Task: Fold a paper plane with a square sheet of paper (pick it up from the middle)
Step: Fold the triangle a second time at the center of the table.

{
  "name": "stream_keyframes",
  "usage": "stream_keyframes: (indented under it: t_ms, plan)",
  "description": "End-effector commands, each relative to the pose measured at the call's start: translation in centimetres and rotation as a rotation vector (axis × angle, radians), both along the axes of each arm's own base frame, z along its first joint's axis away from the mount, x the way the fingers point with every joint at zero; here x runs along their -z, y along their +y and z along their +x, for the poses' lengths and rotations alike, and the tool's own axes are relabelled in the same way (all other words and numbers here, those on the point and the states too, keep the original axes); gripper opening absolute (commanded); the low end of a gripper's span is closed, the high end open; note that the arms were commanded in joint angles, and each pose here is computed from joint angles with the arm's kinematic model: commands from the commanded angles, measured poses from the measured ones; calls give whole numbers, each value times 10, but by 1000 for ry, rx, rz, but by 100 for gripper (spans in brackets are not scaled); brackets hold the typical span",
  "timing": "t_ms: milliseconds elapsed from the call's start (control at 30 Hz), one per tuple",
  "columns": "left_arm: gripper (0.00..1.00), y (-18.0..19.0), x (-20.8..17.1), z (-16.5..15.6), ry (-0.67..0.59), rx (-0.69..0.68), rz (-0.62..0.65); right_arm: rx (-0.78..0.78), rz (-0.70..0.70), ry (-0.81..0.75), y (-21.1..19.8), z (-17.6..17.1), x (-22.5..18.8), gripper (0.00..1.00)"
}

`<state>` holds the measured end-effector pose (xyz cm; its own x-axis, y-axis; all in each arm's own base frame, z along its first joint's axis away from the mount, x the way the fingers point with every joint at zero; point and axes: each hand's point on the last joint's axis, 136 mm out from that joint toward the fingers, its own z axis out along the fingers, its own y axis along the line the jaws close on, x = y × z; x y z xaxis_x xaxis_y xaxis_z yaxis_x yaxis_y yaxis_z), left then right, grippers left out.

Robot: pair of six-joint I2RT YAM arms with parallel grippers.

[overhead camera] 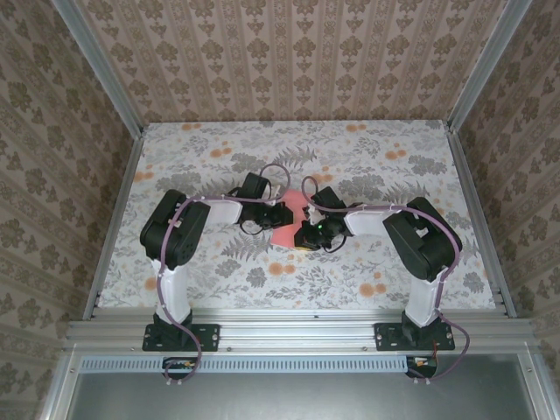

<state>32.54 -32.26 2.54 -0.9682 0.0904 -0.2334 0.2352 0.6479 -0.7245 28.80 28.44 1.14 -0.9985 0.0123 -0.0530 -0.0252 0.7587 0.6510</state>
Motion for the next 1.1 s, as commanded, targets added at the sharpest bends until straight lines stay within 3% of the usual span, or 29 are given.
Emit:
stream_keyframes:
  t_ms: [0, 267, 700, 1067]
  plan:
    - [12, 19, 19, 11, 29, -57, 68, 12, -120, 105, -24, -26, 39, 11]
    - [12, 25, 20, 16, 33, -69, 66, 17, -94, 103, -22, -27, 34, 11]
    - [12, 27, 30, 11, 55, -57, 81, 40, 98, -32, 15, 13, -53, 13]
    - [12, 27, 31, 6, 61, -47, 74, 11, 21, -9, 22, 33, -24, 13]
